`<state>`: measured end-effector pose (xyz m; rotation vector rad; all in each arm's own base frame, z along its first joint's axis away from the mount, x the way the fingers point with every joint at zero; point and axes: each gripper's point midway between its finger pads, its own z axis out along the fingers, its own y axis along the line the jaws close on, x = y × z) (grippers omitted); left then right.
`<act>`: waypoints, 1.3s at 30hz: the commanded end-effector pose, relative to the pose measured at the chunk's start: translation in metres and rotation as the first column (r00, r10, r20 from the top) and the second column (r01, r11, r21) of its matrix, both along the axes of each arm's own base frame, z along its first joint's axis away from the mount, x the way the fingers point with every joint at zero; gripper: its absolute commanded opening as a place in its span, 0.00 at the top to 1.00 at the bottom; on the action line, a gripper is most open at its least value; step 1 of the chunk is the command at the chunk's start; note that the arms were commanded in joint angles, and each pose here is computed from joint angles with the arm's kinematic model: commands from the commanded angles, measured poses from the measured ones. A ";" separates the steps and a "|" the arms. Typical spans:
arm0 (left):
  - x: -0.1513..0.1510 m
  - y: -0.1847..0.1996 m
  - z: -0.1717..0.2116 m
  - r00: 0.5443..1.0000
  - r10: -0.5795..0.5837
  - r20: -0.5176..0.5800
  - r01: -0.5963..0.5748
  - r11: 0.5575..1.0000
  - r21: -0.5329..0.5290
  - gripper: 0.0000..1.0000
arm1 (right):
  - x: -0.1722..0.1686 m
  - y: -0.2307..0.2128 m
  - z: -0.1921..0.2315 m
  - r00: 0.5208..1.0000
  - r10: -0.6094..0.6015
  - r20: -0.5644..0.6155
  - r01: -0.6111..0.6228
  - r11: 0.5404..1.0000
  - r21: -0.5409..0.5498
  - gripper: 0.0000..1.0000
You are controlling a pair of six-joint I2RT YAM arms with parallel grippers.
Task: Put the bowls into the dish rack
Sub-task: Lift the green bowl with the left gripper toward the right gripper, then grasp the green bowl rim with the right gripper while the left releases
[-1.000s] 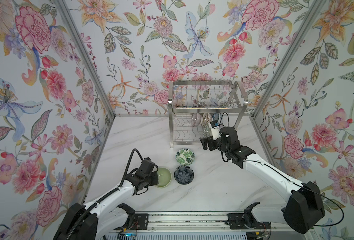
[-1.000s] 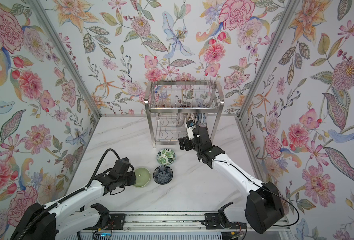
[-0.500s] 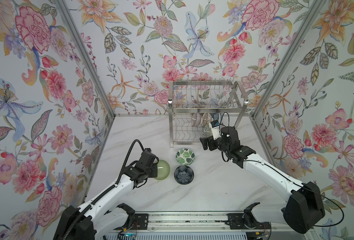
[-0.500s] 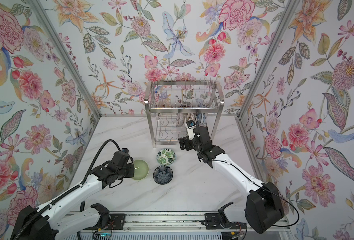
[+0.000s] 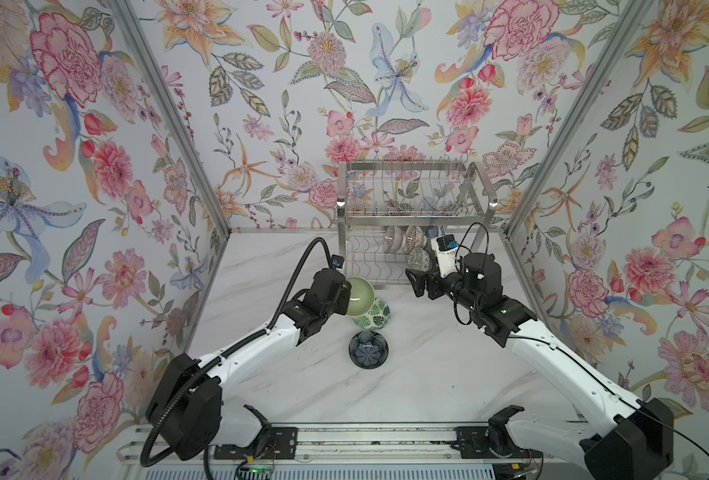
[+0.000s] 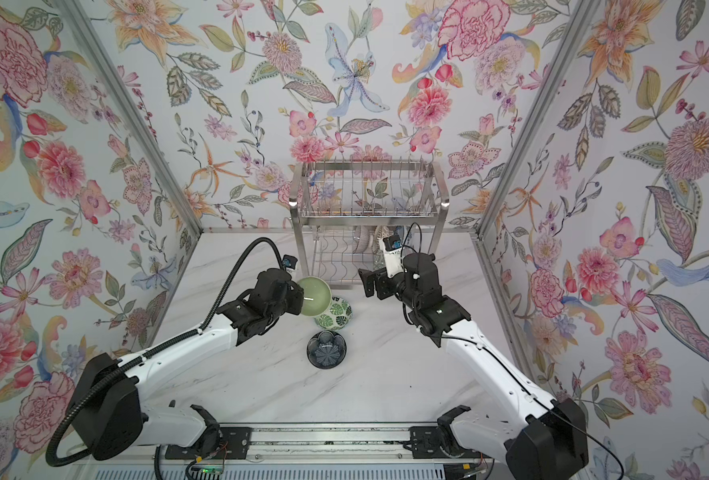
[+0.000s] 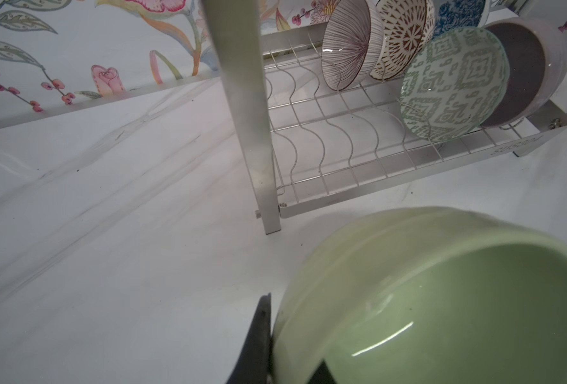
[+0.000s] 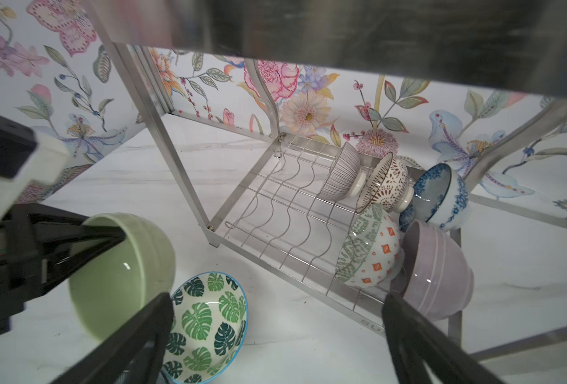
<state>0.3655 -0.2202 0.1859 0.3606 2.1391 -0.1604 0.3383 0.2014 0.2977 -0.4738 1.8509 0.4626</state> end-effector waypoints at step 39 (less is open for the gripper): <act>0.046 -0.123 0.087 0.940 -0.201 0.275 0.273 0.928 -0.255 1.00 | 0.048 0.030 -0.059 0.957 -0.212 -0.197 0.198 0.976 -0.087 0.98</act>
